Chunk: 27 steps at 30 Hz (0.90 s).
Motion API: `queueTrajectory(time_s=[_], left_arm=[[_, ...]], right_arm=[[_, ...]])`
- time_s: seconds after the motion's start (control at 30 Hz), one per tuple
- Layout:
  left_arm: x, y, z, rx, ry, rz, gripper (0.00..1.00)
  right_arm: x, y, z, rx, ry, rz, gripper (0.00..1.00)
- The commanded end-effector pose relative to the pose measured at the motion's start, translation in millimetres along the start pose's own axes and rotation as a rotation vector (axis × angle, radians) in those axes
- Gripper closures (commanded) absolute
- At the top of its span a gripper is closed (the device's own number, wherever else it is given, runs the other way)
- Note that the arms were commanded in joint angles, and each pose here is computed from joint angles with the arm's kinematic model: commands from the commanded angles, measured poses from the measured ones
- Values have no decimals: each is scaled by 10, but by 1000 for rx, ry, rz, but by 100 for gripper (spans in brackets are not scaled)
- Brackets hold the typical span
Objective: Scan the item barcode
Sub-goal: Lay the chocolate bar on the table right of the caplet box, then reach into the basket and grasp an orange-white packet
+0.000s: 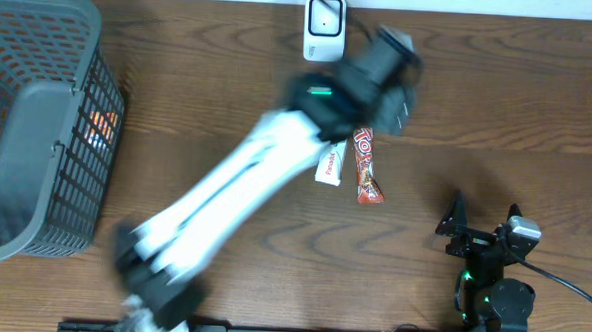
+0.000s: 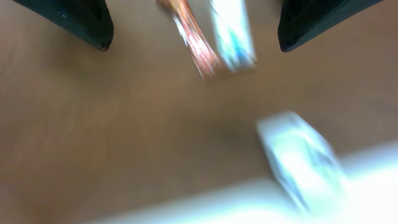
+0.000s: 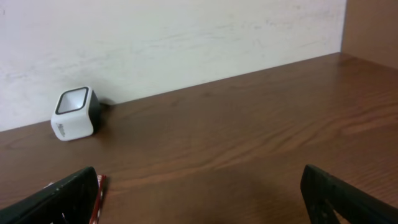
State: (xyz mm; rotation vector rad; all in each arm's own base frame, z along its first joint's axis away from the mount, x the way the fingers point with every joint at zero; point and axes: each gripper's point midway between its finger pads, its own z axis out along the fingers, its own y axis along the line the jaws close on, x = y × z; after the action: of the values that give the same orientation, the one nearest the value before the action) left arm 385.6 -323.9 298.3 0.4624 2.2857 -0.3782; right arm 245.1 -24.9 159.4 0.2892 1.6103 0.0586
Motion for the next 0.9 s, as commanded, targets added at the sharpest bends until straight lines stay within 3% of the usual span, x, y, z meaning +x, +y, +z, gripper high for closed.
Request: queueTrajectory(time_s=[0.0, 0.07, 0.17, 0.3, 0.53, 0.6, 0.63, 0.87], left_arm=[[-833, 1261, -1633, -380, -403, -103, 15], [-852, 1868, -2196, -509, -491, -209, 15], [-555, 2808, -2886, -696, -601, -560, 15], [70, 3659, -3178, -765, -618, -1006, 15], [1147, 4513, -2573, -900, -281, -1418, 15], [1304, 4638, -2290, -887, -183, -1453, 14], [1355, 4687, -2147, -867, -145, -1468, 9], [1713, 4913, -1480, -829, 42, -1533, 10]], right_arm=[[5, -14, -1, 5, 1, 7, 1], [4, -14, -1, 5, 0, 7, 1], [5, -14, -1, 5, 1, 7, 1], [5, -14, -1, 5, 1, 7, 1], [5, -14, -1, 5, 1, 7, 1], [5, -14, -1, 5, 1, 7, 1], [5, -14, -1, 5, 1, 7, 1], [5, -14, -1, 5, 1, 7, 1]])
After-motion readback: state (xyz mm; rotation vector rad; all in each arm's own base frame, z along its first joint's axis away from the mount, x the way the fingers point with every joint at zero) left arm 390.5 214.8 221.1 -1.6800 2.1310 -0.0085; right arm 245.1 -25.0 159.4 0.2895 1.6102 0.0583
